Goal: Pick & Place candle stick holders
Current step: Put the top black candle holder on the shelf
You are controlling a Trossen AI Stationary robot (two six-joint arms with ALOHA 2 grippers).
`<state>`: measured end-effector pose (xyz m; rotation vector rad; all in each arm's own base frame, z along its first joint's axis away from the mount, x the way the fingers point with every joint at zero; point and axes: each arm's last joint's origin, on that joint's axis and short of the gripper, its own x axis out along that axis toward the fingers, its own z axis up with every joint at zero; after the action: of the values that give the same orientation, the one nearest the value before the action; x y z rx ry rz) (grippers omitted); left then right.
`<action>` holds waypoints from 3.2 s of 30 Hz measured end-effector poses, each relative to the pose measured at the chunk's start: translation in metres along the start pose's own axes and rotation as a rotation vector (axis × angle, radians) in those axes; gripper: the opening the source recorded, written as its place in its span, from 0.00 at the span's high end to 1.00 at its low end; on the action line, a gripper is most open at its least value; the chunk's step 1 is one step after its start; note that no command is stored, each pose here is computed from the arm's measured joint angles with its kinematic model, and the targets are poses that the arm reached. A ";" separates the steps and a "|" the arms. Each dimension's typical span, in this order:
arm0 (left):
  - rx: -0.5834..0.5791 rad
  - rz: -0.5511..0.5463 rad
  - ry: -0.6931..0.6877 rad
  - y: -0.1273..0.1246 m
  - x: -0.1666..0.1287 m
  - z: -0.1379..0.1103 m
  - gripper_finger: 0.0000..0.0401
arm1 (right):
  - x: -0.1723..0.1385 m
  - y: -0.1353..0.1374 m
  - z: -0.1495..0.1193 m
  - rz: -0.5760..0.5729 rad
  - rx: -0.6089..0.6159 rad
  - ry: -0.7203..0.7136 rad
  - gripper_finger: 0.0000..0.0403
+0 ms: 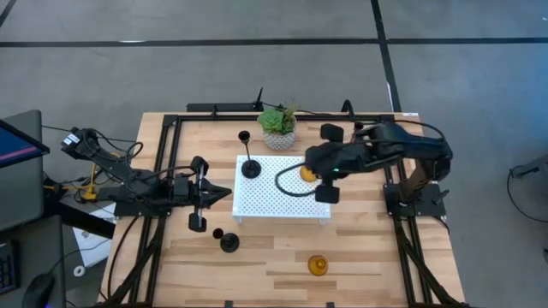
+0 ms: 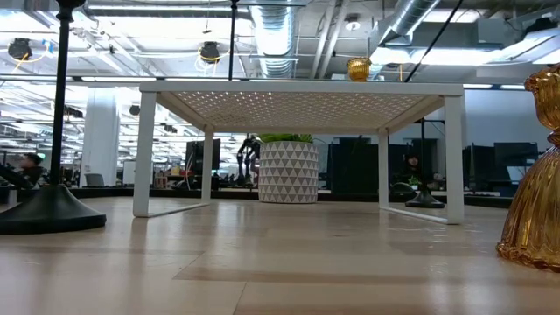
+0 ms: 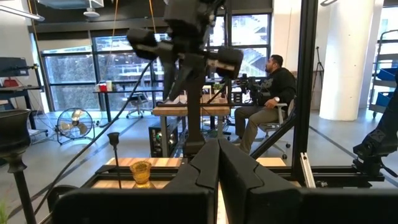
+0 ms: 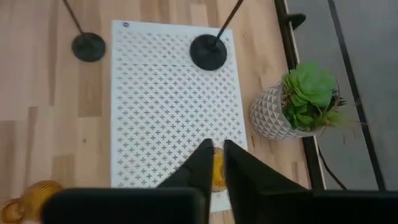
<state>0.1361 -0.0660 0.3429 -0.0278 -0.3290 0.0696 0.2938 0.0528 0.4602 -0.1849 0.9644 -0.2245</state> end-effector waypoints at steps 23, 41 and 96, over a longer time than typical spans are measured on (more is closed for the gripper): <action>0.001 0.000 0.001 0.000 0.000 0.000 0.98 | -0.097 -0.040 -0.049 -0.017 0.180 -0.253 1.00; 0.002 -0.001 0.003 0.000 0.000 0.000 0.98 | -0.092 -0.020 -0.129 0.008 0.403 -0.184 1.00; 0.008 -0.001 0.004 0.000 0.000 -0.001 0.98 | 0.115 -0.034 -0.248 -0.700 0.872 -0.192 0.48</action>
<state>0.1363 -0.0662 0.3424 -0.0203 -0.3244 0.0699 0.1480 -0.0246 0.2400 0.2677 0.5105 -1.2177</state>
